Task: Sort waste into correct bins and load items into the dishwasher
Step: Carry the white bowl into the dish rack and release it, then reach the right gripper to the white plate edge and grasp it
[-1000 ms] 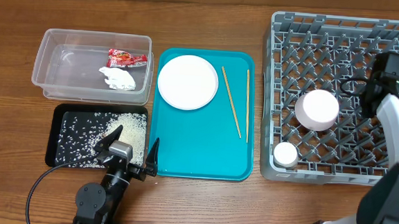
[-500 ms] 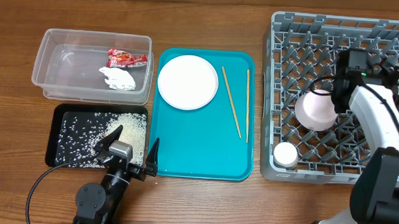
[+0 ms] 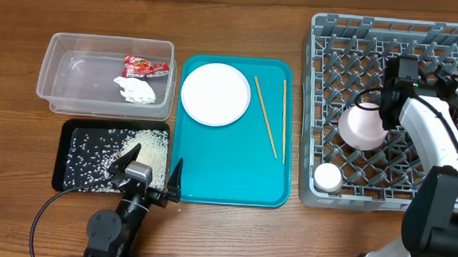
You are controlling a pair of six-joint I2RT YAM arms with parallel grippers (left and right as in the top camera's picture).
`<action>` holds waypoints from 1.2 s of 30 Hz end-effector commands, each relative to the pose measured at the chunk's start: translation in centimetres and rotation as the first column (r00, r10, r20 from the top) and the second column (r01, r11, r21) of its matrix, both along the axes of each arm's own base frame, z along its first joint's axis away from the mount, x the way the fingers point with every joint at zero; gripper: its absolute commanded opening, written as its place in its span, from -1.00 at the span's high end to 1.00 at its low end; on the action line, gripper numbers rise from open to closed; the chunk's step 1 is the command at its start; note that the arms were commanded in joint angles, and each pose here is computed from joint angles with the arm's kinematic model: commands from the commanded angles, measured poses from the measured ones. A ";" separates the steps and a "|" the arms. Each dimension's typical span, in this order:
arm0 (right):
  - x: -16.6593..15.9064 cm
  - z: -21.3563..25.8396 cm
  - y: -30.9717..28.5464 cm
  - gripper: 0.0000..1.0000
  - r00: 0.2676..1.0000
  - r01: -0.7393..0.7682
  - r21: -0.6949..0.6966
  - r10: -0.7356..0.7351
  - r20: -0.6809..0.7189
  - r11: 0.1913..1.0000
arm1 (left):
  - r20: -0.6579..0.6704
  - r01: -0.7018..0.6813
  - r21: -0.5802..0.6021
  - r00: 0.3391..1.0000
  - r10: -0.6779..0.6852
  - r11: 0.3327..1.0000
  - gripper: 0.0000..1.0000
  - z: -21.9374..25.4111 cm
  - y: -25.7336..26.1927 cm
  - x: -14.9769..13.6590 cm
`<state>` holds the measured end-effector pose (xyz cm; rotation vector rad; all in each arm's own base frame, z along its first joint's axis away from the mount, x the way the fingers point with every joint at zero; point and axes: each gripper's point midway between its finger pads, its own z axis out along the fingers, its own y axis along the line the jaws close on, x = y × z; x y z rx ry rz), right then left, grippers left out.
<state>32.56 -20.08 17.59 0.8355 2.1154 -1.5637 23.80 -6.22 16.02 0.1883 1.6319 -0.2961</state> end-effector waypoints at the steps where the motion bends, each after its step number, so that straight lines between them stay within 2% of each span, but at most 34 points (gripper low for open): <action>1: -1.0 0.4 -1.8 0.92 0.998 0.040 -0.035 -0.042 -0.051 0.999 | 0.012 0.005 0.006 1.000 -0.005 1.000 -1.00 0.1 0.0 0.0; 8: -1.8 0.2 -3.4 0.92 0.993 0.069 -0.020 -0.070 -0.092 0.997 | 0.011 0.005 0.006 1.000 -0.005 1.000 -1.00 0.1 0.0 0.0; 15: -0.1 -1.0 -0.3 0.92 0.990 -0.038 0.024 0.041 -0.133 0.999 | 0.012 0.005 0.006 1.000 -0.005 1.000 -1.00 0.1 0.0 0.0; 25: -1.3 -2.3 0.4 0.92 0.976 -0.053 0.001 0.052 -0.212 0.999 | 0.011 0.005 0.006 1.000 -0.005 1.000 -1.00 0.1 0.0 0.0; 29: -1.0 -2.8 1.5 0.91 0.962 -0.093 0.036 0.099 -0.254 0.995 | 0.011 0.005 0.006 1.000 -0.005 1.000 -1.00 0.1 0.0 0.0; 30: -0.8 -2.8 1.9 0.84 0.961 -0.102 0.036 0.108 -0.256 0.994 | 0.012 0.005 0.006 1.000 -0.005 1.000 -1.00 0.1 0.0 0.0; 31: -0.5 -2.8 2.5 0.67 0.959 -0.122 0.039 0.128 -0.253 0.992 | 0.011 0.005 0.006 1.000 -0.005 1.000 -1.00 0.1 0.0 0.0; 32: 0.3 -3.2 3.7 0.39 0.956 -0.157 0.063 0.168 -0.240 0.986 | 0.012 0.005 0.006 1.000 -0.005 1.000 -1.00 0.1 0.0 0.0; 35: 1.4 -3.8 5.9 0.17 0.947 -0.216 0.118 0.238 -0.216 0.969 | 0.012 0.005 0.006 1.000 -0.005 1.000 -1.00 0.1 0.0 0.0; 36: 1.8 -3.9 6.6 0.16 0.943 -0.235 0.135 0.259 -0.209 0.963 | 0.011 0.005 0.006 1.000 -0.005 1.000 -1.00 0.1 0.0 0.0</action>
